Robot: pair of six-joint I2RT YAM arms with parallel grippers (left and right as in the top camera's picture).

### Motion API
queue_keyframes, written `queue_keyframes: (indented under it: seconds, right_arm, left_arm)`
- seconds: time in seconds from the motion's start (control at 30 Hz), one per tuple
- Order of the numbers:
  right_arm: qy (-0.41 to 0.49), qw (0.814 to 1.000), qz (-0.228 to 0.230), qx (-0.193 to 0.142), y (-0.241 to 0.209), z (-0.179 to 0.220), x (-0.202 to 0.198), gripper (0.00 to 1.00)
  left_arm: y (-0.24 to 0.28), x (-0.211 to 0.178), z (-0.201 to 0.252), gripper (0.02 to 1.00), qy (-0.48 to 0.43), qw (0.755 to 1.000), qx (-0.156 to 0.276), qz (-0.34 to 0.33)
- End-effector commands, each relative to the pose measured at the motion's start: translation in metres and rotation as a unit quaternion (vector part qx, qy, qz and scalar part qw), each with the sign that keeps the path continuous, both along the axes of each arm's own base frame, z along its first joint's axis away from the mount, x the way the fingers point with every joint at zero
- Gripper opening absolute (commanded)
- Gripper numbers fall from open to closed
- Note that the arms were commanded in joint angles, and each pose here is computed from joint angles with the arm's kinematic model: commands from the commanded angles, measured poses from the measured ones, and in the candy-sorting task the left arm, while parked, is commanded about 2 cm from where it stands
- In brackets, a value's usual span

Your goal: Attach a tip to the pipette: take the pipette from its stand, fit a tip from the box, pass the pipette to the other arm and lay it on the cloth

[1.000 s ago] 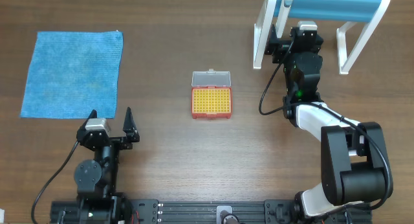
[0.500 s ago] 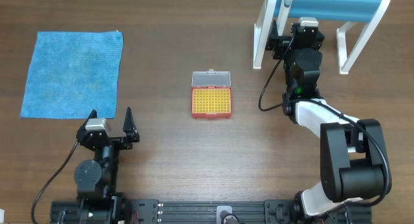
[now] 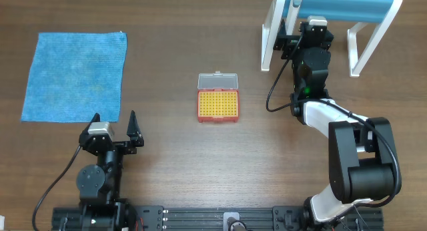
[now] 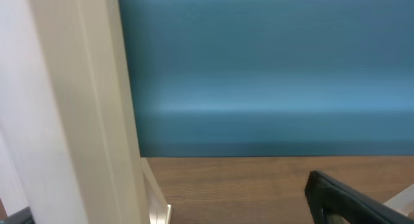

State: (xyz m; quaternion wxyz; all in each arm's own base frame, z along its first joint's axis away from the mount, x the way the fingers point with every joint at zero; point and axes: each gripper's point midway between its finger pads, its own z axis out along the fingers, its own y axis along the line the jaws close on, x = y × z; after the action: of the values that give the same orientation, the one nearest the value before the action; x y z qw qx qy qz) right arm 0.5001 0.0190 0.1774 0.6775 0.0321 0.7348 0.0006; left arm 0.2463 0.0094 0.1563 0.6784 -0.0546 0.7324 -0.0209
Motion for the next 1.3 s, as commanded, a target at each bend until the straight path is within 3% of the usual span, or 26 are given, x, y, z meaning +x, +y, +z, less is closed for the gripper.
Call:
queue_keyframes:
  seconds: [0.03, 0.07, 0.17, 0.8, 1.3]
  right_arm:
    - [-0.011, 1.0, 0.009, 0.001, 0.007, 0.006, 0.005, 0.338]
    - [-0.012, 1.0, 0.019, 0.001, 0.011, 0.007, 0.006, 0.086]
    - [-0.017, 0.999, 0.036, 0.003, 0.018, 0.009, 0.005, 0.082]
    - [-0.06, 0.998, 0.036, 0.005, 0.018, 0.048, -0.002, 0.082]
    - [-0.073, 0.997, 0.036, 0.006, 0.015, 0.062, -0.037, 0.08]
  left_arm:
    - [0.0, 0.0, -0.001, 0.917, 0.0, 1.0, -0.005, 0.0]
    - [0.0, 0.0, -0.001, 0.917, 0.0, 1.0, -0.005, 0.0]
    - [0.0, 0.0, -0.001, 0.917, 0.0, 1.0, -0.005, 0.0]
    - [0.0, 0.0, -0.001, 0.919, 0.0, 1.0, -0.005, 0.0]
    - [0.0, 0.0, -0.001, 0.917, 0.0, 1.0, -0.005, 0.0]
